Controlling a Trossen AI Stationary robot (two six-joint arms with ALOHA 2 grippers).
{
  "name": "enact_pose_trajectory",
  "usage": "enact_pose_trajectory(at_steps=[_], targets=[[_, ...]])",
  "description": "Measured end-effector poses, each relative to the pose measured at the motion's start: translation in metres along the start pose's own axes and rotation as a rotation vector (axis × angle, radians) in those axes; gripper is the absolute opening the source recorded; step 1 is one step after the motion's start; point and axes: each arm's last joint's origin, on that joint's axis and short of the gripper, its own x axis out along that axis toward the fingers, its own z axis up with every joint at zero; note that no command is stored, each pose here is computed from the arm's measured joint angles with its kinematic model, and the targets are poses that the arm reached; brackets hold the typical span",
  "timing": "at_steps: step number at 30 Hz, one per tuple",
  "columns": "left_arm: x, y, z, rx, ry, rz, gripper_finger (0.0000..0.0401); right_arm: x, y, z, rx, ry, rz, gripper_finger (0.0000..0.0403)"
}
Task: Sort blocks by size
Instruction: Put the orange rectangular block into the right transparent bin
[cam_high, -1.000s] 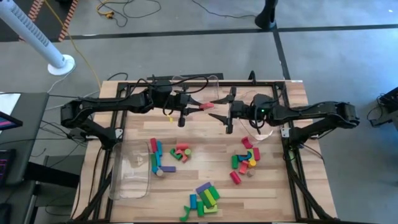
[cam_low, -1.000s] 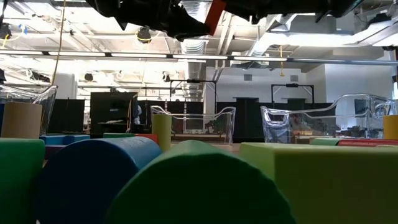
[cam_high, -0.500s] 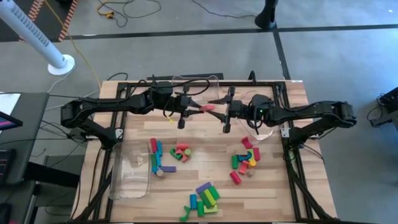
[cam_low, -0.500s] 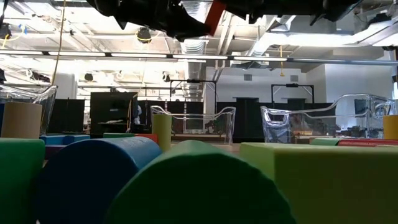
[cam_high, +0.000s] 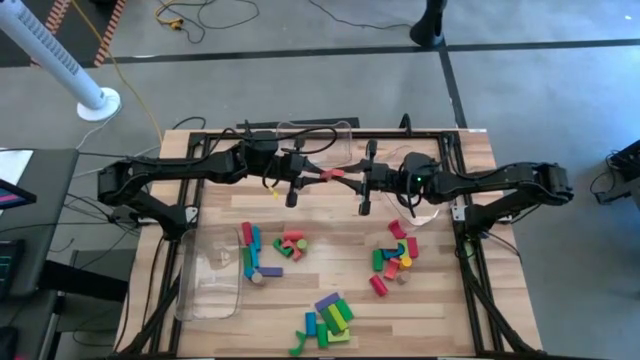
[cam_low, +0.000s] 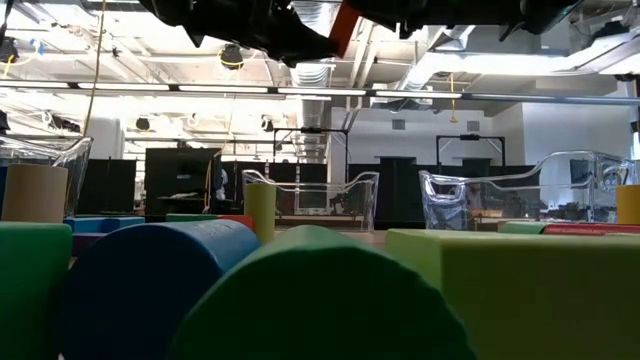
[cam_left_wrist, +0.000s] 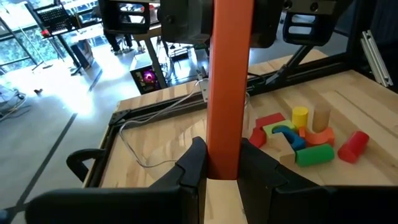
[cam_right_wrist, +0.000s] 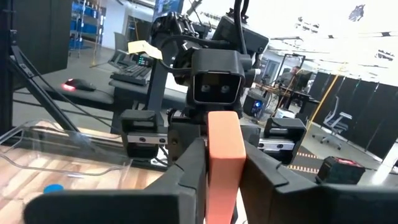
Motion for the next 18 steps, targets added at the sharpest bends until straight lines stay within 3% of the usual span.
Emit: enact_pose_trajectory(at_steps=[7, 18], targets=[[0.000, -0.001, -0.003, -0.018, 0.028, -0.004, 0.0073, 0.000, 0.001, -0.004, 0.011, 0.036, 0.009, 0.0091], [-0.001, 0.001, -0.007, -0.004, 0.074, 0.030, 0.0182, -0.021, -0.005, 0.003, 0.018, 0.193, -0.081, 0.0091]])
